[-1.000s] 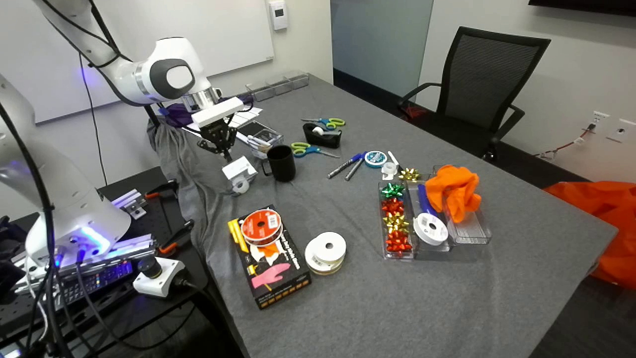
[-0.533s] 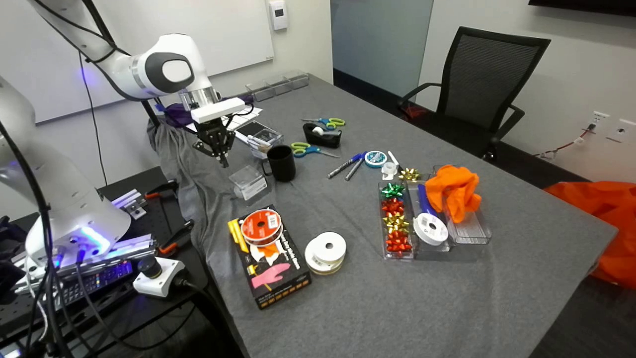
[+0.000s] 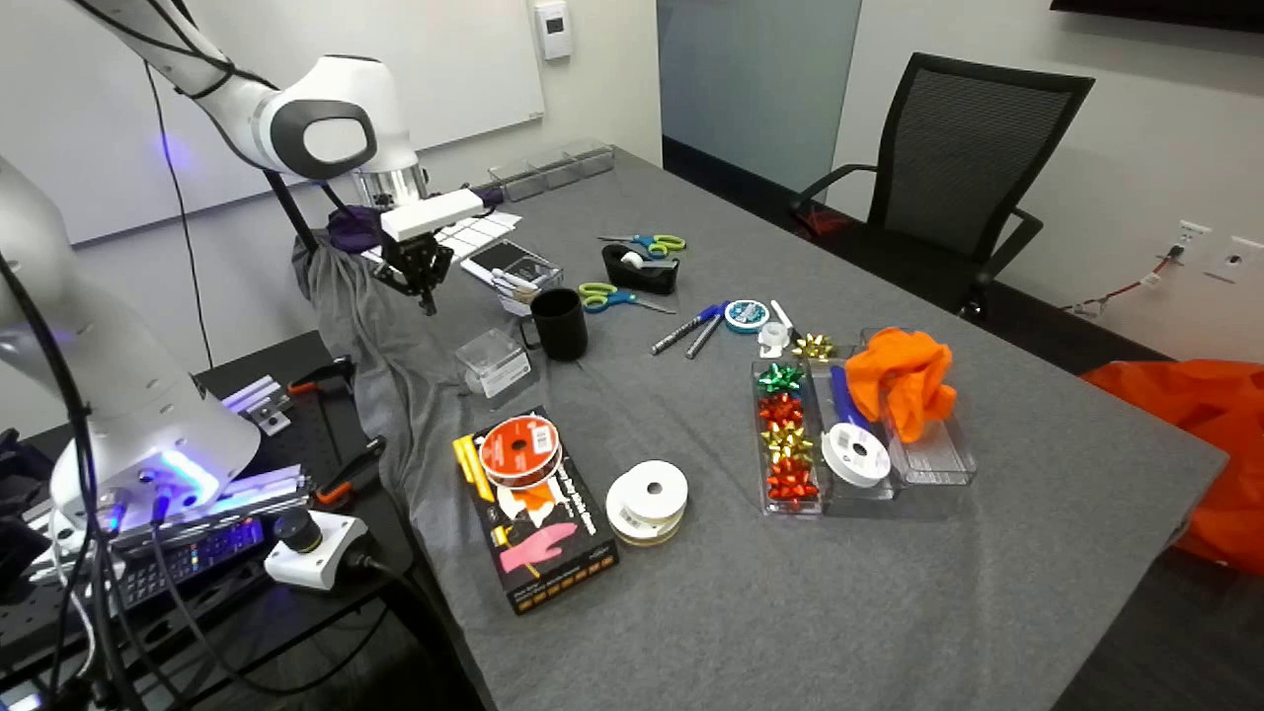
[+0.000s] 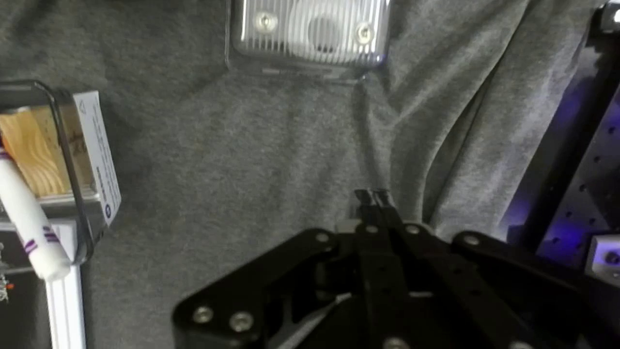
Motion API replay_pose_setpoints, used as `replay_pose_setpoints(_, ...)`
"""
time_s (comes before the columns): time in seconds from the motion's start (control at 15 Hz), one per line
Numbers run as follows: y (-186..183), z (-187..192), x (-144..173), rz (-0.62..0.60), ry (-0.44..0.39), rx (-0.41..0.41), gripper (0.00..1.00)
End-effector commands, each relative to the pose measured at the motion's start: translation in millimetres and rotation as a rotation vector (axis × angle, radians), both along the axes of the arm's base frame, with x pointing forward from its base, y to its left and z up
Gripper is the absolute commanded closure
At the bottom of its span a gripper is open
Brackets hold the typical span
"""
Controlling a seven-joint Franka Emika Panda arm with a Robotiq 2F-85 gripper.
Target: Flip the small and clear storage box upside down
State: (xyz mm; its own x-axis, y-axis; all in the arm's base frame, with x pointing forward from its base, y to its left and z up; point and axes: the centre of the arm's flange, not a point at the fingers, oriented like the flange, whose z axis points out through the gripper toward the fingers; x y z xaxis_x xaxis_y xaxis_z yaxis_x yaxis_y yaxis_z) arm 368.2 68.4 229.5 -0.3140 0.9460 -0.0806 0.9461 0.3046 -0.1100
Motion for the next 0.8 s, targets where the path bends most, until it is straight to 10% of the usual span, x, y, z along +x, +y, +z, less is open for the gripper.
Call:
replay_pose_setpoints(0.0,9,21,-33,0.039,0.01,0.092,0.74)
replay_pose_setpoints(0.73,35,54,-38,0.063,-0.04,0.142,0.06)
